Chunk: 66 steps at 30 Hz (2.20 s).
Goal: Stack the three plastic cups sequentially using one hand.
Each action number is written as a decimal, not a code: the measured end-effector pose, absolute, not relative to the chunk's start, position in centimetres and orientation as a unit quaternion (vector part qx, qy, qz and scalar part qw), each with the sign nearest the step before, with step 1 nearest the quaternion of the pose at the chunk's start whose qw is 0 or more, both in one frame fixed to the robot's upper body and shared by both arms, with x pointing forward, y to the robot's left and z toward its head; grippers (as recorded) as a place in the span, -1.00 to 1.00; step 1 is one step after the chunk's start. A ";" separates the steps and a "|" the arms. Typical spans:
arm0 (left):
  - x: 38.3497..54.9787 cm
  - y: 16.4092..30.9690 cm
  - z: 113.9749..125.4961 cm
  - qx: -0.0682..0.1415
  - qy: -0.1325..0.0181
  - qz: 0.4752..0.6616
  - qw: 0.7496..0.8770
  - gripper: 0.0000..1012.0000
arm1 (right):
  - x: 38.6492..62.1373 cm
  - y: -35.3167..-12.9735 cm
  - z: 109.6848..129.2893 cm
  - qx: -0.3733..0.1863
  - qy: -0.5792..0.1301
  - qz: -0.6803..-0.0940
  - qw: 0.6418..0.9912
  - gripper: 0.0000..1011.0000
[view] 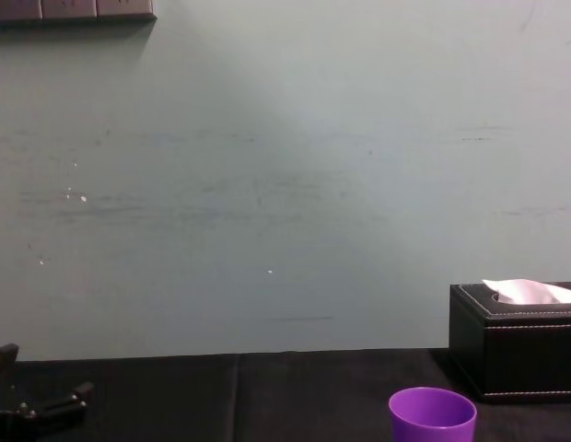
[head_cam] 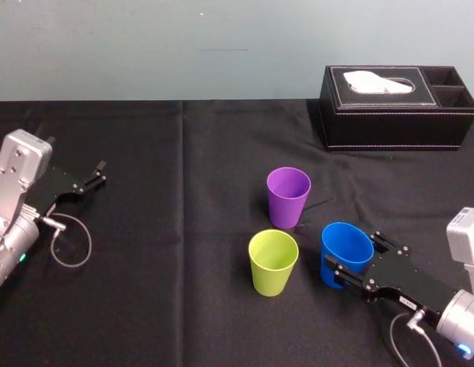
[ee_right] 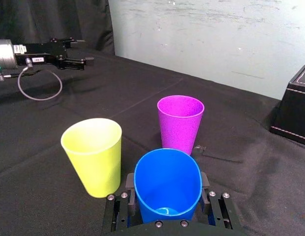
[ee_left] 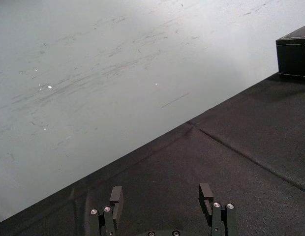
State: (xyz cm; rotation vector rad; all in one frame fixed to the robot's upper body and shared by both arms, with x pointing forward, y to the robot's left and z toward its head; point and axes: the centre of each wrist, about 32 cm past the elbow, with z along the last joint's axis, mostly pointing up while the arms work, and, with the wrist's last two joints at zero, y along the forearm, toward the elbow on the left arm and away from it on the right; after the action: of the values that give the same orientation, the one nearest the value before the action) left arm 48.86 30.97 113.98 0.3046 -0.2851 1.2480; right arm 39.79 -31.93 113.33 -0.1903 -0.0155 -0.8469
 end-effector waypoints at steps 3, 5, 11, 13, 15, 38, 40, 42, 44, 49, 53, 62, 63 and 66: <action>48.9 31.0 114.0 0.142 -0.132 0.580 0.791 1.00 | 39.7 -31.9 113.5 -0.091 -0.012 -0.415 0.905 0.43; 48.9 31.0 114.0 0.142 -0.132 0.580 0.791 1.00 | 39.4 -31.7 114.1 -0.089 -0.022 -0.423 0.901 0.43; 48.9 31.0 114.0 0.141 -0.132 0.580 0.791 1.00 | 38.2 -31.5 116.8 -0.083 -0.044 -0.435 0.896 0.43; 48.9 31.0 114.0 0.142 -0.132 0.580 0.791 1.00 | 38.0 -31.4 117.6 -0.083 -0.049 -0.436 0.895 0.43; 48.9 31.0 114.0 0.142 -0.132 0.580 0.791 1.00 | 37.8 -31.3 119.1 -0.080 -0.056 -0.436 0.894 0.43; 48.9 31.0 114.0 0.142 -0.132 0.580 0.791 1.00 | 44.6 -29.3 124.4 -0.077 -0.061 -0.416 0.904 0.43; 48.9 31.0 114.0 0.141 -0.132 0.580 0.791 1.00 | 45.3 -29.0 124.5 -0.079 -0.062 -0.413 0.905 0.43; 48.9 31.0 114.0 0.142 -0.132 0.580 0.791 1.00 | 45.9 -28.7 124.4 -0.082 -0.061 -0.411 0.906 0.43; 48.9 31.0 114.0 0.142 -0.132 0.580 0.791 1.00 | 46.6 -28.4 124.3 -0.084 -0.061 -0.408 0.907 0.43; 48.9 31.0 114.0 0.142 -0.132 0.580 0.791 1.00 | 48.0 -27.6 123.6 -0.089 -0.052 -0.401 0.910 0.43; 48.9 31.0 114.0 0.142 -0.132 0.580 0.791 1.00 | 48.7 -27.3 122.9 -0.085 -0.043 -0.398 0.913 0.43; 48.9 31.0 114.0 0.142 -0.132 0.580 0.791 1.00 | 49.4 -26.6 122.1 -0.083 -0.038 -0.388 0.917 0.43; 48.9 31.0 114.0 0.142 -0.132 0.580 0.791 1.00 | 49.4 -26.5 122.1 -0.083 -0.039 -0.388 0.917 0.43; 48.9 31.0 114.0 0.142 -0.132 0.580 0.791 1.00 | 49.5 -26.3 122.0 -0.087 -0.041 -0.386 0.917 0.43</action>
State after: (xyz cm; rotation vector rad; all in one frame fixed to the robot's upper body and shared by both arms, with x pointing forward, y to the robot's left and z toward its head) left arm 48.86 30.97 113.98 0.3045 -0.2850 1.2480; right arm 49.54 -26.34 122.00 -0.1782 -0.0847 -0.7941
